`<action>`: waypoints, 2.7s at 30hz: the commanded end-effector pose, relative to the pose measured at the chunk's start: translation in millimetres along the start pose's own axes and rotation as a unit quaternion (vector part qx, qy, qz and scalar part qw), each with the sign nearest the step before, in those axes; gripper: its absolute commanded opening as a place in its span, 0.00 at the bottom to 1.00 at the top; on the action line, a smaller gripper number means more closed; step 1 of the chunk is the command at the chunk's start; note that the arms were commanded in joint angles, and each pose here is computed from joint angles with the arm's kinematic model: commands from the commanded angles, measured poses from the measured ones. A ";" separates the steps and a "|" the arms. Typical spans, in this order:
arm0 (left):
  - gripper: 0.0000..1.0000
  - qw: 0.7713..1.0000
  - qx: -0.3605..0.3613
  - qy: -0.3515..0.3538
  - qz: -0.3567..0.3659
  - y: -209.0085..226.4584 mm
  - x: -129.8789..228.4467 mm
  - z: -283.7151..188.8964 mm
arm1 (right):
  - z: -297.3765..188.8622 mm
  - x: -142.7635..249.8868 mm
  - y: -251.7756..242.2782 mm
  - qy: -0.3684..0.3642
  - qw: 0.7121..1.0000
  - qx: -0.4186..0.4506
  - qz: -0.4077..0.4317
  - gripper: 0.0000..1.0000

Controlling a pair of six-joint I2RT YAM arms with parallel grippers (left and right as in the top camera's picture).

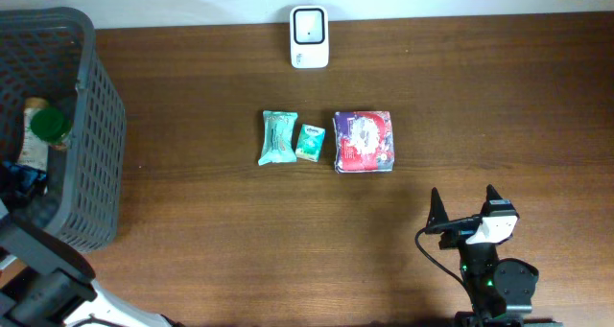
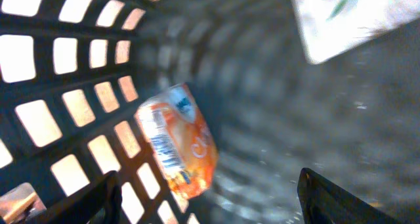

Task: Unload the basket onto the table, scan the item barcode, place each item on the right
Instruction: 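Reach the left gripper into the basket and grasp the orange pack, then carry the orange pack out and set it between Kleenex and pink packs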

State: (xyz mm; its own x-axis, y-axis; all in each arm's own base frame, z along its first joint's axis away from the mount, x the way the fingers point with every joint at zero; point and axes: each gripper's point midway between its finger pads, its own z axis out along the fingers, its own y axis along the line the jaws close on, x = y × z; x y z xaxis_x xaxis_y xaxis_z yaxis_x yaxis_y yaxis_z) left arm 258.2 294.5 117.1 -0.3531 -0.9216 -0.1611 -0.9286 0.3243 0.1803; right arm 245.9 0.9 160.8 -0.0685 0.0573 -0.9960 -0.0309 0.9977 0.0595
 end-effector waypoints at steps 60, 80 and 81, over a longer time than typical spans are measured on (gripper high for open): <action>0.00 0.743 0.284 0.038 0.605 -329.8 443.6 -163.7 | 0.2 2.9 -2.9 0.001 1.000 0.007 0.002 0.99; 0.68 0.751 0.273 0.026 0.601 -353.9 437.4 -151.9 | 0.2 2.9 -2.9 0.001 1.000 0.007 0.002 0.99; 0.69 0.755 0.293 0.011 0.587 -354.5 418.8 -176.6 | 0.2 2.9 -2.9 0.001 1.000 0.007 0.002 0.99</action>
State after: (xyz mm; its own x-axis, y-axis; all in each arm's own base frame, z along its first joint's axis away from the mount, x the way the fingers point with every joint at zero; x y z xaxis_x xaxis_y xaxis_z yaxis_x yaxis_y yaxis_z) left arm 423.5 -267.9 92.4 -0.9878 0.1451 -0.0564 0.1542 0.9616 -0.2271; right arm 245.9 0.9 160.8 -0.0685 0.0573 -0.9960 -0.0305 0.9978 0.0595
